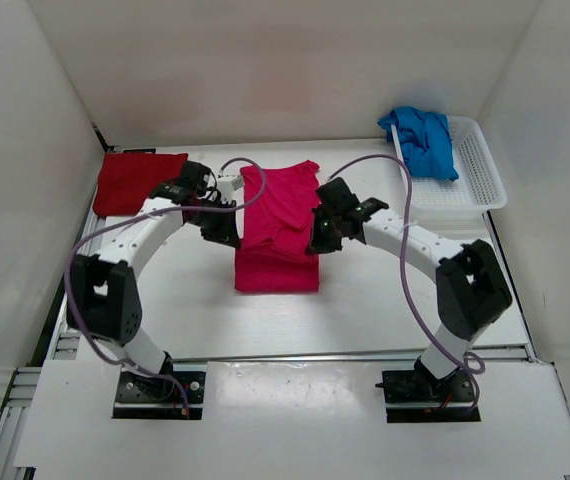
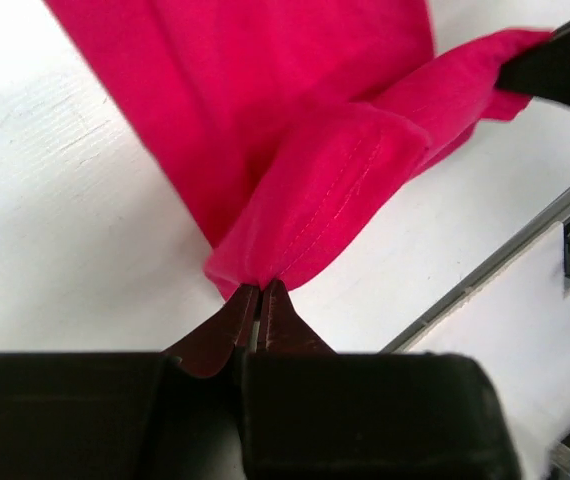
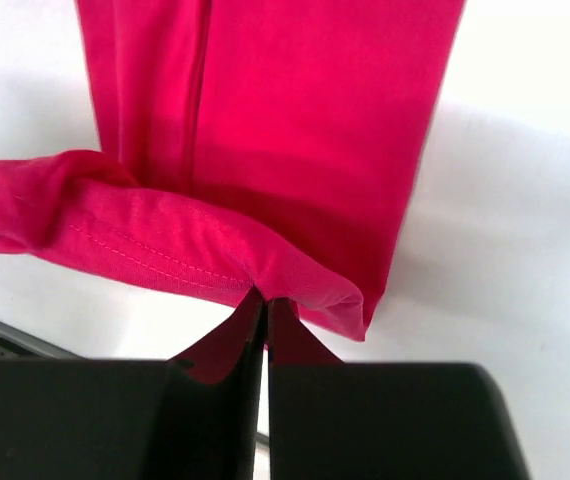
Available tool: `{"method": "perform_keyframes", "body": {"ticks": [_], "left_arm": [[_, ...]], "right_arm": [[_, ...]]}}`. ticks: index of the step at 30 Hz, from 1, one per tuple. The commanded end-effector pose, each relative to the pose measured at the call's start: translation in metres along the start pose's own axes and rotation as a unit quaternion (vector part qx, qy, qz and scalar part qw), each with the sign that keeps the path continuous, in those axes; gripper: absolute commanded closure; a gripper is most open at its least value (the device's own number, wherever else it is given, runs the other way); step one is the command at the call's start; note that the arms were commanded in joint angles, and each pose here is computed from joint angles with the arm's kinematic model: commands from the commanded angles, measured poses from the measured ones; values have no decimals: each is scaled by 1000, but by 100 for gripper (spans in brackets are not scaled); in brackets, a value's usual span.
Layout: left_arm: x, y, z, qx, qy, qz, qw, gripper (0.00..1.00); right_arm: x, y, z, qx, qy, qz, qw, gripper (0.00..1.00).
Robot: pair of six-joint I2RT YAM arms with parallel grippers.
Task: Fold and stack the t-shirts
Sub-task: Fold the folded rectangular tshirt in 1/3 of the way
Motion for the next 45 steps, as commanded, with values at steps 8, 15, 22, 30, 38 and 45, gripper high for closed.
{"method": "perform_keyframes", "body": {"ticks": [8,15,22,30,38,45], "left_arm": [[25,30,25,-23,-44,38,998,90],[45,43,38,-20,-50,29,998,90],[55,58,49,-22,-59,36,997,86],[89,49,54,-17,-47,-4,999,48],[123,-5,66,10,-38,-93,995,43],[101,-24,101,45,-84,-99,991,43]], "right_arm": [[34,38,-22,27,3,36,999,100],[53,58,-35,22,21,34,999,100],[65,69,-54,16,65,36,997,87],[101,39,-57,5,46,-33,998,64],[50,31,20,36,-88,-25,995,84],[29,73,77,47,-130,-6,990,100]]}}
Point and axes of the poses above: each gripper's point midway between its finger pads, its own y axis out along the fingers, its own z axis along the line the jaws close on, x = y × z, the point moved 5 cm from there along -y, back along the fingers, and after that the axes turned 9 degrees about -y, right-handed, at the moved point
